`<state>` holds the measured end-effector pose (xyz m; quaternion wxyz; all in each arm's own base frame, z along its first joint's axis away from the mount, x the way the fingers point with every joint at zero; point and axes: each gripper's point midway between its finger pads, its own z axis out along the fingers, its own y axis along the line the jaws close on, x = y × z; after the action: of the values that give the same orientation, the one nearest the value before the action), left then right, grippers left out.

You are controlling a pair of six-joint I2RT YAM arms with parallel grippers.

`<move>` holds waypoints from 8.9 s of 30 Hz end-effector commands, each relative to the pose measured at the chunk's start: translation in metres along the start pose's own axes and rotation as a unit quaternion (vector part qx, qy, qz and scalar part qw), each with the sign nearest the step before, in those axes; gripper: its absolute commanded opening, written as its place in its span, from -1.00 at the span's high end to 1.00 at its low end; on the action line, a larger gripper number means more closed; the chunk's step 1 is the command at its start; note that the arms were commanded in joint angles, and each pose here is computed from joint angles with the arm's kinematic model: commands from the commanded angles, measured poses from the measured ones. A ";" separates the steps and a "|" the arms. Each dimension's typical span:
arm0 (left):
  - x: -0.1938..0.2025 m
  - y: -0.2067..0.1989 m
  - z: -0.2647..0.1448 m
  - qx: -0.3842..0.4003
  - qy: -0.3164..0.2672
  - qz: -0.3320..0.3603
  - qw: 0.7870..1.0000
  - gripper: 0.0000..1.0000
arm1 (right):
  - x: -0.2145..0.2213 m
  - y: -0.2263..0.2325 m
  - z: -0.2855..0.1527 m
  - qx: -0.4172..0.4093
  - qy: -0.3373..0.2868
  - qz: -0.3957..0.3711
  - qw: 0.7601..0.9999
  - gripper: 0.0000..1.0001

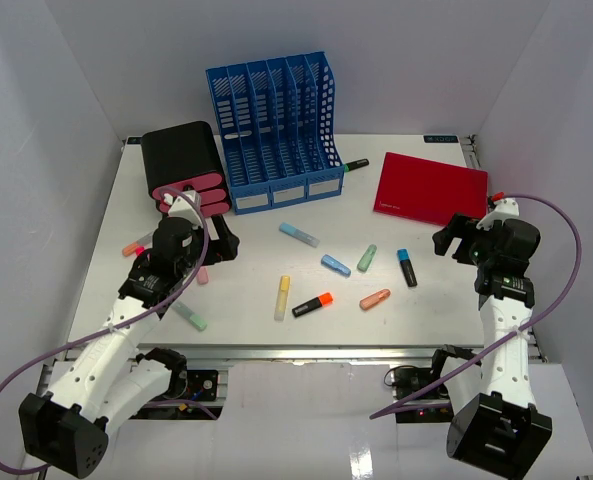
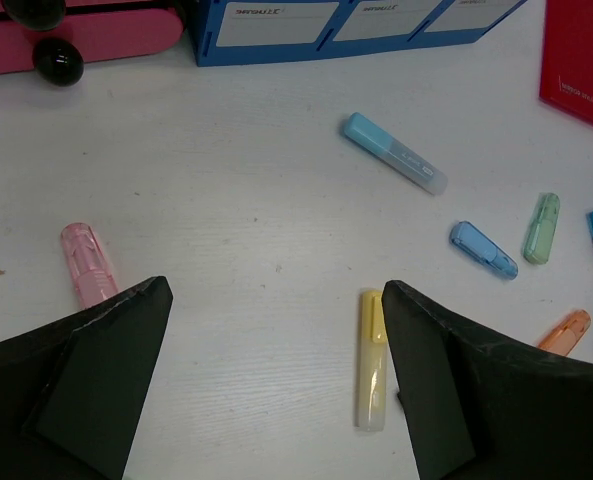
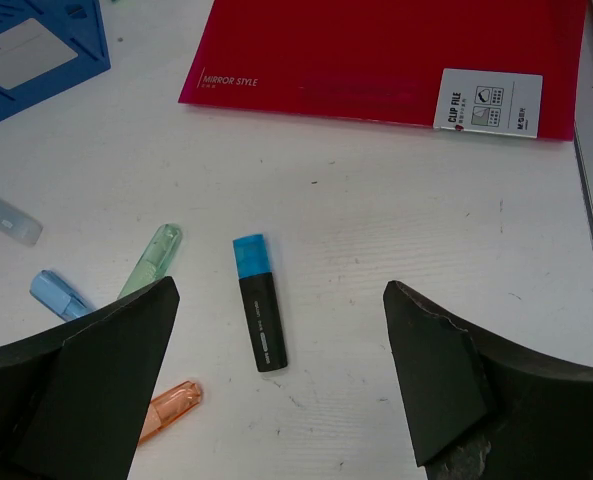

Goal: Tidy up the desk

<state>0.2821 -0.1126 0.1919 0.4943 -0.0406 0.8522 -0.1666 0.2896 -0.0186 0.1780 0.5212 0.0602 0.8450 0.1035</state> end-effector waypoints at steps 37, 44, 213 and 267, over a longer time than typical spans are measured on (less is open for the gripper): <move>-0.113 0.093 0.076 -0.092 0.013 -0.075 0.993 -0.40 | 0.018 0.138 -0.018 -0.415 -0.038 -0.257 0.872 -0.95; -0.105 0.104 0.096 -0.104 0.035 -0.068 0.992 -0.22 | 0.022 0.140 -0.018 -0.428 -0.027 -0.241 0.870 -0.96; 0.023 0.039 -0.065 -0.028 0.004 -0.233 0.972 -0.59 | 0.144 0.327 0.166 -0.435 0.157 -0.481 0.745 0.81; -0.036 0.014 -0.138 0.036 -0.150 -0.170 0.973 -0.59 | -0.012 0.603 0.110 -0.433 -0.267 -0.554 0.658 -0.14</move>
<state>0.1878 -0.0498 0.2744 0.5790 -0.2181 0.7424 -0.2569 0.3863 0.5842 0.2352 0.6135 -0.6642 0.4112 0.1160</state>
